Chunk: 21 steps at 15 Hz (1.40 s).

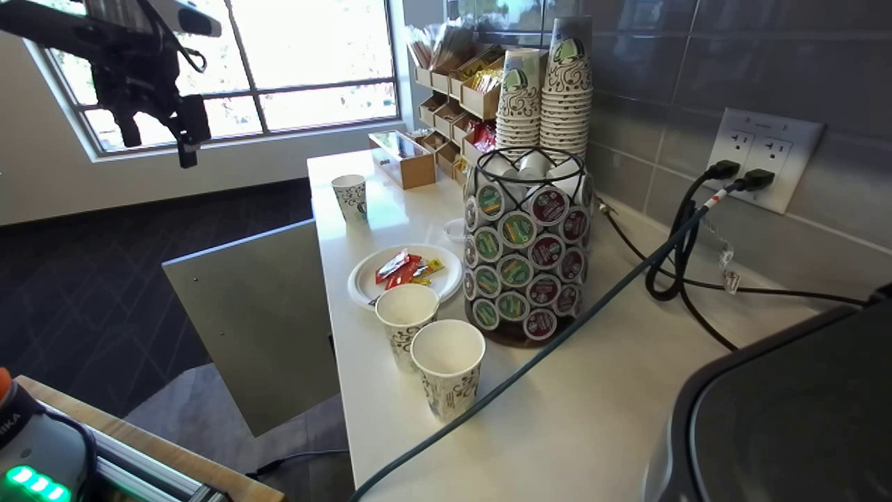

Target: Close the cabinet door

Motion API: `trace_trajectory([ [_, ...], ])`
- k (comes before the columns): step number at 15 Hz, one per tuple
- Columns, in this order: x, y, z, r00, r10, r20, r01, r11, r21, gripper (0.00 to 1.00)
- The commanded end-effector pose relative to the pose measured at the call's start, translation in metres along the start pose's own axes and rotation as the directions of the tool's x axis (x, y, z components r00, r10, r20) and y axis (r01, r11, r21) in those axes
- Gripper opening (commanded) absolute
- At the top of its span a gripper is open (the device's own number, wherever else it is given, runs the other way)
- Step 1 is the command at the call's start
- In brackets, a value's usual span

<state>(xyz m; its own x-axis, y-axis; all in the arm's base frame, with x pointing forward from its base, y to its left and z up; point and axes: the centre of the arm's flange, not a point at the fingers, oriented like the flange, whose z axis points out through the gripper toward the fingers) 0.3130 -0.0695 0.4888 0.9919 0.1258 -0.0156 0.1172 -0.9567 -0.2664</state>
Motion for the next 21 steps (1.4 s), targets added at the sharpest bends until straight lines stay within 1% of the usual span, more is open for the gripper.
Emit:
trace_trajectory([
  [1, 0.025, -0.049, 0.073, 0.999, -0.036, 0.007, 0.036, 0.999, -0.04, 1.0],
  [5, 0.062, -0.108, 0.132, 0.994, -0.066, -0.09, 0.051, 0.987, -0.152, 1.0],
  [6, 0.074, -0.123, 0.144, 0.989, -0.073, -0.128, 0.049, 0.982, -0.185, 1.0],
  [8, 0.099, -0.152, 0.163, 0.97, -0.115, -0.215, 0.057, 0.964, -0.259, 1.0],
  [9, 0.112, -0.163, 0.174, 0.96, -0.136, -0.246, 0.06, 0.954, -0.294, 1.0],
  [10, 0.126, -0.173, 0.188, 0.955, -0.151, -0.256, 0.065, 0.946, -0.316, 1.0],
  [12, 0.142, -0.185, 0.217, 0.953, -0.169, -0.251, 0.069, 0.928, -0.366, 1.0],
  [13, 0.153, -0.19, 0.233, 0.956, -0.166, -0.241, 0.064, 0.923, -0.379, 1.0],
  [16, 0.177, -0.187, 0.27, 0.965, -0.147, -0.217, 0.037, 0.896, -0.442, 1.0],
  [17, 0.186, -0.188, 0.276, 0.97, -0.136, -0.201, 0.034, 0.897, -0.441, 1.0],
  [18, 0.193, -0.188, 0.28, 0.975, -0.132, -0.176, 0.039, 0.891, -0.452, 1.0],
  [19, 0.198, -0.187, 0.281, 0.986, -0.117, -0.118, 0.055, 0.9, -0.433, 1.0],
  [20, 0.163, -0.177, 0.255, 0.972, -0.138, -0.19, 0.042, 0.897, -0.44, 1.0],
  [21, 0.172, -0.177, 0.263, 0.979, -0.125, -0.162, 0.043, 0.899, -0.436, 1.0],
])
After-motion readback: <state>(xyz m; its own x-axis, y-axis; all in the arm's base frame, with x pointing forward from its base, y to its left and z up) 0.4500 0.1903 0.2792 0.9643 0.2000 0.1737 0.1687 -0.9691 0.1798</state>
